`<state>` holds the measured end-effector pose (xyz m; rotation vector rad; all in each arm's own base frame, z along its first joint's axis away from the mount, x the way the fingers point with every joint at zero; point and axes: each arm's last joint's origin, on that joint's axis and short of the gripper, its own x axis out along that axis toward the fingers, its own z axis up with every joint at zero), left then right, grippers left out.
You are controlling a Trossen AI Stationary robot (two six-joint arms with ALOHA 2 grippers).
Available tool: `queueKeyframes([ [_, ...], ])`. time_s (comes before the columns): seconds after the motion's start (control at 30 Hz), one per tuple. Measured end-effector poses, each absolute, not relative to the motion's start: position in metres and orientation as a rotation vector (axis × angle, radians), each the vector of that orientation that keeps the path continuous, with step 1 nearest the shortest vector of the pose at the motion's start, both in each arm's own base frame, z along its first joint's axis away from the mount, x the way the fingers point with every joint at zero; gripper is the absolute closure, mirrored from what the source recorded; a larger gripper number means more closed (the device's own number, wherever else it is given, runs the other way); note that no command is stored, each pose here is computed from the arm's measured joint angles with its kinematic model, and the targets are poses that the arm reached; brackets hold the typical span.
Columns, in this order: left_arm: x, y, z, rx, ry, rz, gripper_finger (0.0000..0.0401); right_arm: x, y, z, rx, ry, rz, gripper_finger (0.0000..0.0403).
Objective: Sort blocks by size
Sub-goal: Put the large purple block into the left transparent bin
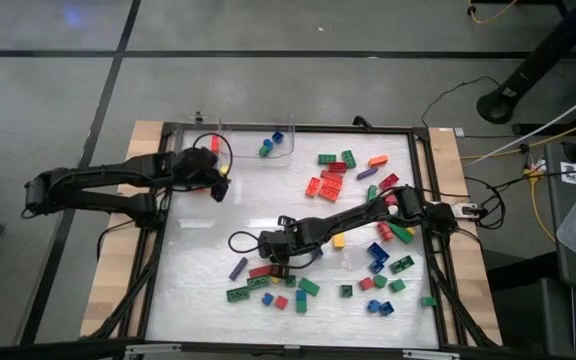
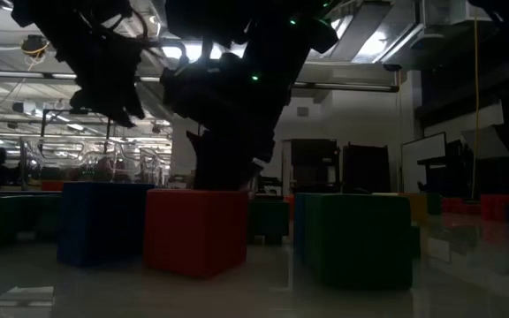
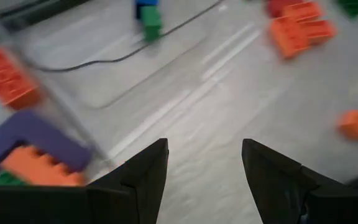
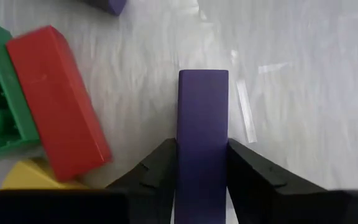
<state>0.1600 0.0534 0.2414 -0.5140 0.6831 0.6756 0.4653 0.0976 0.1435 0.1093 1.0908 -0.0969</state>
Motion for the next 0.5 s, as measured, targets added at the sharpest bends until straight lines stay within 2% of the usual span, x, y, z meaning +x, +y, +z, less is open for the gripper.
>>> queueKeyframes([
  [0.17, 0.163, 0.045, 0.247, -0.557, 0.643, 0.556, 0.0207, 0.476, 0.097, 0.16, 0.017, 0.997, -0.124, 0.0304],
  [0.5, 0.156, 0.03, 0.255, -0.668, 0.64, 0.34, 0.0207, 0.494, 0.096, 0.208, -0.156, 0.813, -0.23, 0.0288],
])
